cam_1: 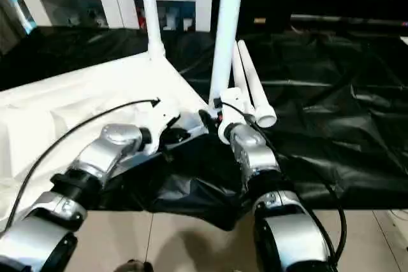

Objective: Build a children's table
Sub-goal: Rotate leg to tighten

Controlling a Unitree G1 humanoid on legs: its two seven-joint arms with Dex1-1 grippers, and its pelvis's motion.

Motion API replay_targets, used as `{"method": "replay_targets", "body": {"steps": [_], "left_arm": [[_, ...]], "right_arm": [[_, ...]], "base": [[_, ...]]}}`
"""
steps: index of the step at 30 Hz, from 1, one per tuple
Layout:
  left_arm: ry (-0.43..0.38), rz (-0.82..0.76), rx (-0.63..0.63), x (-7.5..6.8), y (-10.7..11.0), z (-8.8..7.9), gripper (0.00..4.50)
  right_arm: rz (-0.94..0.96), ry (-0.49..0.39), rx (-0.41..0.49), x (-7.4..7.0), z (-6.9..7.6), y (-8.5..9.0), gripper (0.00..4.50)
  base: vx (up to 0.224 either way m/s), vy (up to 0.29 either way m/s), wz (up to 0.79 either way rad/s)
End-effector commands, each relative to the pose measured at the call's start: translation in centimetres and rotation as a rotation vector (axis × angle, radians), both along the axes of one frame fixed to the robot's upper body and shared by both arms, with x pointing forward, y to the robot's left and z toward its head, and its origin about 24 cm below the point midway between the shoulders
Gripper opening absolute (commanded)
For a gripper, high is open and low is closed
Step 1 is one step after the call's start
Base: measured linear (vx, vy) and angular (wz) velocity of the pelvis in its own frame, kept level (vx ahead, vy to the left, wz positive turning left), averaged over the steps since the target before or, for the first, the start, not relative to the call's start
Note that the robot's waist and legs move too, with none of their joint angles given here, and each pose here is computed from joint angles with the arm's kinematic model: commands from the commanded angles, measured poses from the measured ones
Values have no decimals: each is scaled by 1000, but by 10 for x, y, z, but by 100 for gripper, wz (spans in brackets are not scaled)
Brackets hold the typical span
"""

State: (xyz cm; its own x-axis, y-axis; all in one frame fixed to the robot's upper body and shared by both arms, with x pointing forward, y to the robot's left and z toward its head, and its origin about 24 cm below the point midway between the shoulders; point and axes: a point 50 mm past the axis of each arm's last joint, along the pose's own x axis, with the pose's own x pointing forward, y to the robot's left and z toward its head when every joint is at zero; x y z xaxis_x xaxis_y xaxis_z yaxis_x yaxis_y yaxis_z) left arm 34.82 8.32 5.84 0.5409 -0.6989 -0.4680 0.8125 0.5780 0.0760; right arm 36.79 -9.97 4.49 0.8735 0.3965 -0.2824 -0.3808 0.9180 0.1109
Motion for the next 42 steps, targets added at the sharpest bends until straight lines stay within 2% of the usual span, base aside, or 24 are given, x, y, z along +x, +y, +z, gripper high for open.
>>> {"method": "replay_targets", "body": {"steps": [1, 3, 5, 9, 10, 16, 22, 30, 33, 34, 37, 38, 41, 42], "left_arm": [[-71, -28, -32, 3, -5, 13, 0], [-69, -39, -31, 2, -3, 12, 0], [-75, -87, -28, -2, 2, 12, 0], [-30, -238, 10, -18, 28, 5, 0], [-19, -281, 26, -23, 37, 4, 0], [25, -352, 4, -33, 57, 10, 0], [34, -379, 10, -38, 64, 12, 0], [26, -363, 3, -38, 61, 10, 0], [-3, -317, 7, -33, 56, 8, 0], [-6, -311, 8, -33, 56, 7, 0], [-24, -212, 37, -23, 51, 4, 0], [-24, -210, 38, -23, 51, 4, 0], [-49, -58, 33, -7, 36, 4, 0], [-51, -43, 34, -5, 33, 4, 0]], "right_arm": [[187, 41, 46, -11, -7, 36, 370], [200, 34, 42, -11, -6, 35, 394], [246, 18, 32, -10, -3, 31, 397], [471, -39, -41, -15, 5, 10, 397], [542, -48, -65, -18, 7, 0, 397], [664, -46, -80, -24, 15, -22, 397], [720, -51, -108, -26, 20, -30, 397], [746, -40, -97, -30, 17, -21, 321], [658, -20, -101, -30, 6, -19, 310], [646, -18, -102, -30, 5, -19, 287], [461, 23, -81, -25, -7, -16, 279], [459, 23, -80, -25, -7, -16, 277], [172, 87, -41, -18, -21, -5, 275], [143, 96, -38, -18, -23, -3, 275]], "base": [[0, 0, 0], [0, 0, 0], [0, 0, 0], [0, 0, 0], [0, 0, 0], [0, 0, 0], [0, 0, 0], [0, 0, 0], [0, 0, 0], [0, 0, 0], [0, 0, 0], [0, 0, 0], [0, 0, 0], [0, 0, 0]]}}
